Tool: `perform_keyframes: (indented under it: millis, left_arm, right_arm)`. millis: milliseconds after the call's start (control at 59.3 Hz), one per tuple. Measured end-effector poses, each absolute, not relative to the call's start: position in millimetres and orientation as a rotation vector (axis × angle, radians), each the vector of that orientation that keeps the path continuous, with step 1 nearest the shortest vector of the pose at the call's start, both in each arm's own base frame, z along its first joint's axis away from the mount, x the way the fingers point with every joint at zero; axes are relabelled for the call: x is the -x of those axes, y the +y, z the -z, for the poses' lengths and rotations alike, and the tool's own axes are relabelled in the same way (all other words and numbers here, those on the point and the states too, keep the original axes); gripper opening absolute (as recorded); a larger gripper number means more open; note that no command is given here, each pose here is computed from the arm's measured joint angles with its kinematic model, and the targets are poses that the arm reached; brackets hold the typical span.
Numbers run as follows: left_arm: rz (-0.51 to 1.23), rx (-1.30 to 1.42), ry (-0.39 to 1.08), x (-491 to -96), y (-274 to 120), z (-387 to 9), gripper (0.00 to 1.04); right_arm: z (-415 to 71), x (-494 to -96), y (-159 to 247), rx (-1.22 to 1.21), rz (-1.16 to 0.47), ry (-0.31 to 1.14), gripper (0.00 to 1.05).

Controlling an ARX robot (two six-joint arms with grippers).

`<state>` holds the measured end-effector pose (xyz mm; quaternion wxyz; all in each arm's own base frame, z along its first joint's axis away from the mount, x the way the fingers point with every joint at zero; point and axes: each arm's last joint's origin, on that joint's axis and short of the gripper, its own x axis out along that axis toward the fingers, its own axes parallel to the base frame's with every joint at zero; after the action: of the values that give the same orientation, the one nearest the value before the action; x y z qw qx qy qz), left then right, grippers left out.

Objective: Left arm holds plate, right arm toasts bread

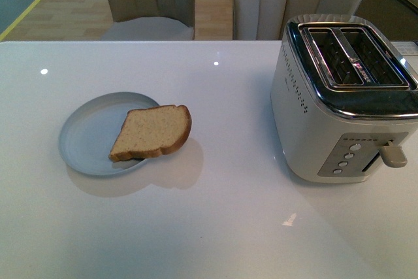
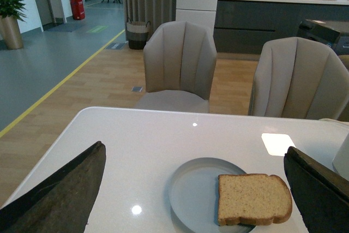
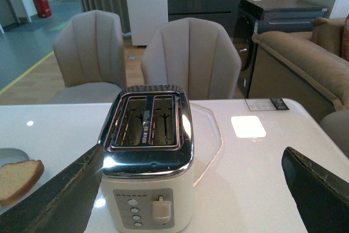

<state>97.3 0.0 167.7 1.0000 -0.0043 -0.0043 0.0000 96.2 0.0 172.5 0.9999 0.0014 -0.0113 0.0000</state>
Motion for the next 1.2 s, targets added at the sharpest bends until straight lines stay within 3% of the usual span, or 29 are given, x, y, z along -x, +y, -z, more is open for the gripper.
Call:
perform_keyframes:
  millis: [455, 506, 590, 742, 877, 978, 1197]
  left_arm:
    - [-0.003, 0.012, -0.006, -97.3, 0.1, -167.5, 0.98]
    - [-0.107, 0.103, 0.208, -97.6, -0.4, -167.4, 0.98]
    - [-0.166, 0.219, 0.408, -99.8, -1.7, -168.3, 0.98]
    - [-0.166, 0.339, 0.412, -113.1, -2.7, -182.6, 0.98]
    - [-0.115, 0.369, 0.380, -145.7, -2.9, -199.5, 0.98]
    - [-0.063, 0.430, 0.400, -191.6, -0.5, -201.3, 0.98]
    - [-0.115, 0.433, 0.553, -296.7, 13.7, -155.1, 0.98]
  right_arm:
    - [-172.5, -96.2, 0.0, -0.003, 0.000, -0.023, 0.96]
    - [-172.5, -96.2, 0.0, -0.003, 0.000, -0.023, 0.96]
    - [-172.6, -96.2, 0.0, -0.003, 0.000, -0.023, 0.96]
    - [-172.5, -96.2, 0.0, -0.003, 0.000, -0.023, 0.96]
    - [-172.5, -96.2, 0.0, -0.003, 0.000, -0.023, 0.96]
    - [-172.5, -96.2, 0.0, -0.003, 0.000, -0.023, 0.96]
    - [-172.5, -96.2, 0.0, -0.003, 0.000, -0.023, 0.96]
